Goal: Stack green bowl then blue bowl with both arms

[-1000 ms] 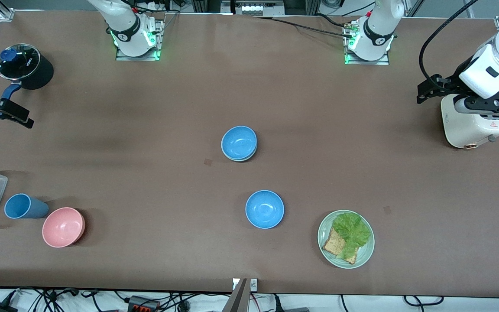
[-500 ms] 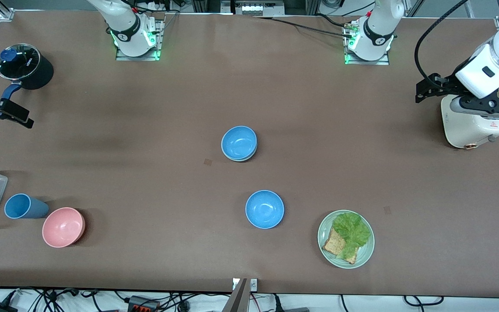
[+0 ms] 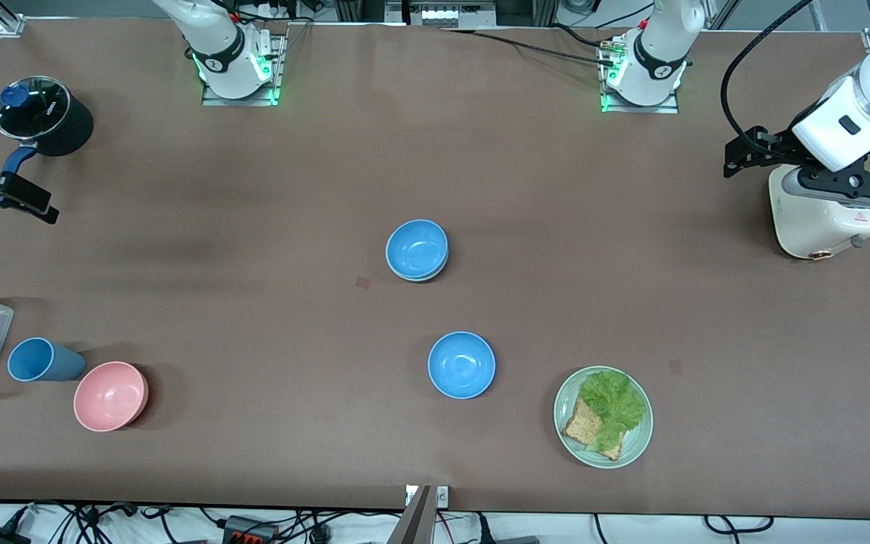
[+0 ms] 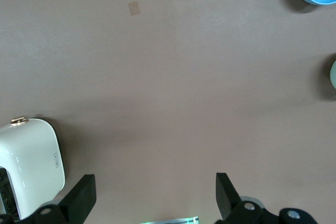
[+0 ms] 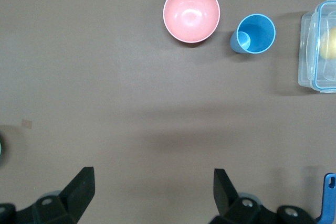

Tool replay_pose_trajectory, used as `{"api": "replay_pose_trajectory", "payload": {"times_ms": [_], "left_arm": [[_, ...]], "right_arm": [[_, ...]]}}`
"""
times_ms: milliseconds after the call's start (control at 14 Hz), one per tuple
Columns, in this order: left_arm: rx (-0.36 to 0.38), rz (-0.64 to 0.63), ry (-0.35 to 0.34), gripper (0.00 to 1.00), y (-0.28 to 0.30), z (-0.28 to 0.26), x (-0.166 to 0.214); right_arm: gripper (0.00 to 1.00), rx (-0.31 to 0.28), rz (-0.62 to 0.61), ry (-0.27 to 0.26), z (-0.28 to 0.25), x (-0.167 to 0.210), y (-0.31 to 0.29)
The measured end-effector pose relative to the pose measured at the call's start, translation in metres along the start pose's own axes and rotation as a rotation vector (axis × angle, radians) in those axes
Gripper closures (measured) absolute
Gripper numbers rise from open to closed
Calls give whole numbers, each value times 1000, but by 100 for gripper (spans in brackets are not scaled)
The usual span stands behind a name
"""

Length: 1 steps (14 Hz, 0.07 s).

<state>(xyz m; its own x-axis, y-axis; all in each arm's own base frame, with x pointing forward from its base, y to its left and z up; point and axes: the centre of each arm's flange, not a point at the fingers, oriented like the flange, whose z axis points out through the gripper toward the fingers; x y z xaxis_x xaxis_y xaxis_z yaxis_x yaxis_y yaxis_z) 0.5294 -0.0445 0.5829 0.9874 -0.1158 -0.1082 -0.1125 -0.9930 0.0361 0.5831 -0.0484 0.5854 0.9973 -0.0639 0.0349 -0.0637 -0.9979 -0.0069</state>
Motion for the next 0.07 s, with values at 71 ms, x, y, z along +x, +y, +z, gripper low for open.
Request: {"api": "replay_pose_trajectory", "payload": {"times_ms": [71], "left_arm": [[0,-1,-1,0,-1,0,0]], "right_arm": [[0,0,0,0,0,0,0]]}}
